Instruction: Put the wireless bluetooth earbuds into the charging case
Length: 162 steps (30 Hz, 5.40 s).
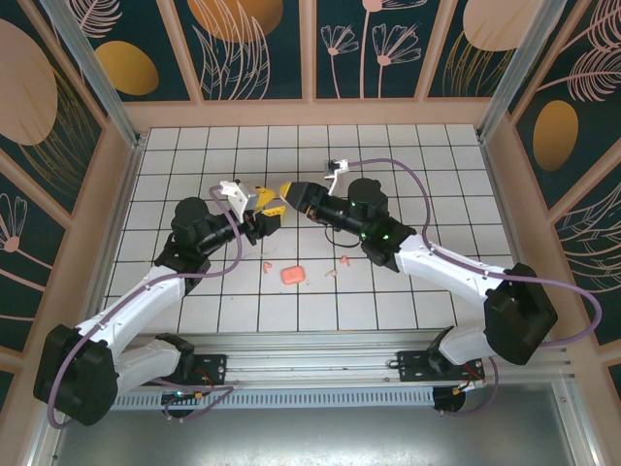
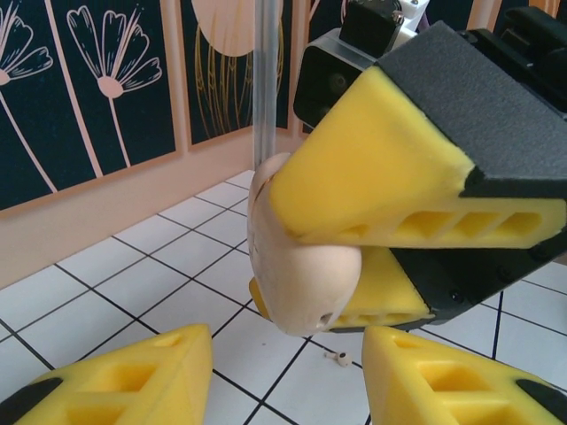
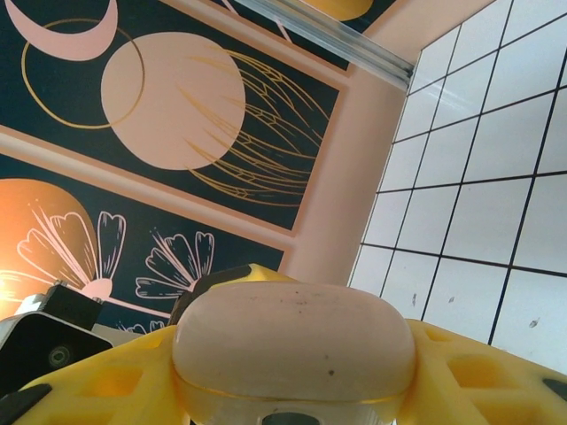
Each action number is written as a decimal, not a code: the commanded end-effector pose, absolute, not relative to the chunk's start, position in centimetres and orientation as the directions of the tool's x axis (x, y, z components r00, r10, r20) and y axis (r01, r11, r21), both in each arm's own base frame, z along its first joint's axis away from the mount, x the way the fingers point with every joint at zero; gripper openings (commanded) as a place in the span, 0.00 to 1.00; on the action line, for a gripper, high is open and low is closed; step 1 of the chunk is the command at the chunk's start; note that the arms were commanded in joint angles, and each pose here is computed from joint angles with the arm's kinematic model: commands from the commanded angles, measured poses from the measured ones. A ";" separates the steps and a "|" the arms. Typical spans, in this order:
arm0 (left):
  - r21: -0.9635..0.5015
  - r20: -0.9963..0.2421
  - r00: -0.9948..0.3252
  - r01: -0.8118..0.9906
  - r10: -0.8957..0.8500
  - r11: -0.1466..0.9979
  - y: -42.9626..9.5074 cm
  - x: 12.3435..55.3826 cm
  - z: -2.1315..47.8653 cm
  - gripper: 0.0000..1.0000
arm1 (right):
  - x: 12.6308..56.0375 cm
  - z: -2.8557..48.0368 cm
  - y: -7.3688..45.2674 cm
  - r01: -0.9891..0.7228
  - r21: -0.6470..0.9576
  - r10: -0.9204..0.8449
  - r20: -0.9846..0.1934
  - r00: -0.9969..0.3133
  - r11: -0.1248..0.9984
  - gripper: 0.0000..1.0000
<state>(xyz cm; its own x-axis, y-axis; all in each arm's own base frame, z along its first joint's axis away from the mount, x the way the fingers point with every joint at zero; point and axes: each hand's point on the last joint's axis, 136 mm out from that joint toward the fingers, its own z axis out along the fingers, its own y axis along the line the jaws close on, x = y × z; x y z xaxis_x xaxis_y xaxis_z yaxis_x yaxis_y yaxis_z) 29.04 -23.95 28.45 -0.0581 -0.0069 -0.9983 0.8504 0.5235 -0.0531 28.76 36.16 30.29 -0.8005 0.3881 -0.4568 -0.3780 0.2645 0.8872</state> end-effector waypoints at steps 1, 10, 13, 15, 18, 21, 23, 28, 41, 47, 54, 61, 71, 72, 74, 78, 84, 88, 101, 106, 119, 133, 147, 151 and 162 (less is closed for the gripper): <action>-0.005 -0.999 0.020 0.857 -0.043 0.515 -24.2 29.0 31.0 0.49 | 28.2 31.9 37.0 -0.412 0.887 0.383 -0.462 -0.800 0.208 0.51; -0.017 -0.998 0.015 0.870 -0.062 0.492 -24.9 28.5 31.2 0.43 | 27.8 31.8 37.6 -0.413 0.890 0.372 -0.456 -0.809 0.193 0.51; -0.020 -0.998 0.013 0.868 -0.064 0.496 -24.9 28.5 31.2 0.43 | 27.6 32.1 37.7 -0.419 0.889 0.368 -0.458 -0.809 0.184 0.51; -0.021 -0.998 0.014 0.866 -0.066 0.500 -24.8 28.6 31.3 0.43 | 27.5 32.0 37.7 -0.422 0.888 0.363 -0.459 -0.811 0.182 0.51; -0.019 -0.998 0.014 0.863 -0.062 0.504 -24.8 28.7 31.3 0.38 | 27.3 32.2 37.8 -0.432 0.885 0.356 -0.465 -0.810 0.172 0.51; -0.021 -0.998 0.009 0.860 -0.055 0.509 -24.8 28.8 31.1 0.30 | 27.1 32.6 37.9 -0.445 0.880 0.349 -0.474 -0.809 0.163 0.51; -0.021 -0.999 0.007 0.861 -0.054 0.508 -24.8 28.7 31.1 0.24 | 26.9 32.8 37.9 -0.455 0.877 0.346 -0.480 -0.806 0.157 0.51; -0.030 -0.999 -0.010 0.867 -0.044 0.497 -25.0 28.7 30.8 0.17 | 26.7 33.1 37.2 -0.510 0.837 0.338 -0.546 -0.766 0.196 0.58; -0.039 -0.999 -0.025 0.942 -0.047 0.335 -26.8 27.0 31.7 0.15 | 24.4 36.9 26.4 -0.866 0.328 0.179 -0.943 -0.279 0.378 0.64; -0.023 -0.999 -0.012 0.976 -0.051 0.218 -27.7 25.6 32.4 0.15 | 21.5 35.9 25.8 -0.982 -0.033 -0.123 -0.992 0.010 0.187 0.58; 0.023 -0.998 0.030 0.992 -0.054 0.125 -28.1 24.3 33.3 0.15 | 22.4 34.4 27.1 -0.996 -0.069 -0.283 -0.958 0.048 0.065 0.56; 0.052 -0.998 0.057 0.993 -0.040 0.107 -28.2 24.0 33.8 0.15 | 22.7 33.4 28.9 -0.996 -0.084 -0.313 -0.945 0.092 -0.039 0.55; 0.064 -0.996 0.070 0.993 -0.053 0.100 -28.0 23.5 34.2 0.15 | 22.0 33.3 31.5 -0.986 -0.108 -0.313 -0.939 0.143 -0.128 0.51; 0.068 -0.996 0.073 0.993 -0.053 0.100 -28.0 23.5 34.3 0.15 | 21.9 33.4 31.5 -0.985 -0.111 -0.307 -0.940 0.148 -0.134 0.49; 0.065 -0.996 0.070 0.992 -0.050 0.105 -27.9 23.5 34.2 0.15 | 21.9 33.5 31.5 -0.984 -0.114 -0.303 -0.941 0.152 -0.137 0.47; 0.062 -0.996 0.068 0.992 -0.052 0.108 -27.9 23.5 34.2 0.15 | 21.6 33.8 31.6 -0.981 -0.120 -0.286 -0.945 0.159 -0.149 0.41; 0.052 -0.996 0.060 0.992 -0.067 0.112 -28.0 23.7 34.5 0.14 | 21.5 34.1 31.7 -0.977 -0.141 -0.266 -0.947 0.180 -0.157 0.31; 0.046 -0.996 0.055 0.991 -0.064 0.129 -27.9 23.9 34.2 0.15 | 21.4 34.0 31.5 -0.976 -0.150 -0.266 -0.946 0.188 -0.155 0.21; 0.094 -0.994 0.082 0.978 0.070 0.188 -27.7 25.2 32.2 0.51 | 23.3 31.5 29.5 -0.977 -0.211 -0.422 -0.882 0.208 -0.039 0.16; 0.116 -0.978 0.078 0.975 0.195 0.189 -27.6 25.8 29.9 0.53 | 24.4 29.8 28.3 -0.960 -0.279 -0.563 -0.796 0.221 0.019 0.16; 0.117 -0.955 0.079 0.986 0.286 0.118 -27.6 25.0 27.6 0.55 | 24.7 29.0 29.5 -0.908 -0.418 -0.686 -0.656 0.315 -0.016 0.16; 0.089 -0.958 0.056 0.990 0.282 0.107 -27.7 24.7 27.0 0.47 | 24.0 28.6 32.4 -0.896 -0.432 -0.694 -0.614 0.376 -0.103 0.16; 0.096 -0.959 0.060 0.989 0.277 0.117 -27.5 24.5 26.8 0.22 | 23.9 29.5 32.8 -0.914 -0.403 -0.657 -0.676 0.334 -0.051 0.37; 0.096 -0.961 0.062 0.989 0.268 0.113 -27.5 24.3 27.0 0.22 | 23.8 29.8 32.9 -0.922 -0.386 -0.627 -0.709 0.324 -0.040 0.39; 0.080 -0.964 0.049 0.991 0.263 0.109 -27.4 23.9 26.7 0.21 | 25.5 32.1 32.2 -0.933 -0.357 -0.526 -0.802 0.284 0.040 0.38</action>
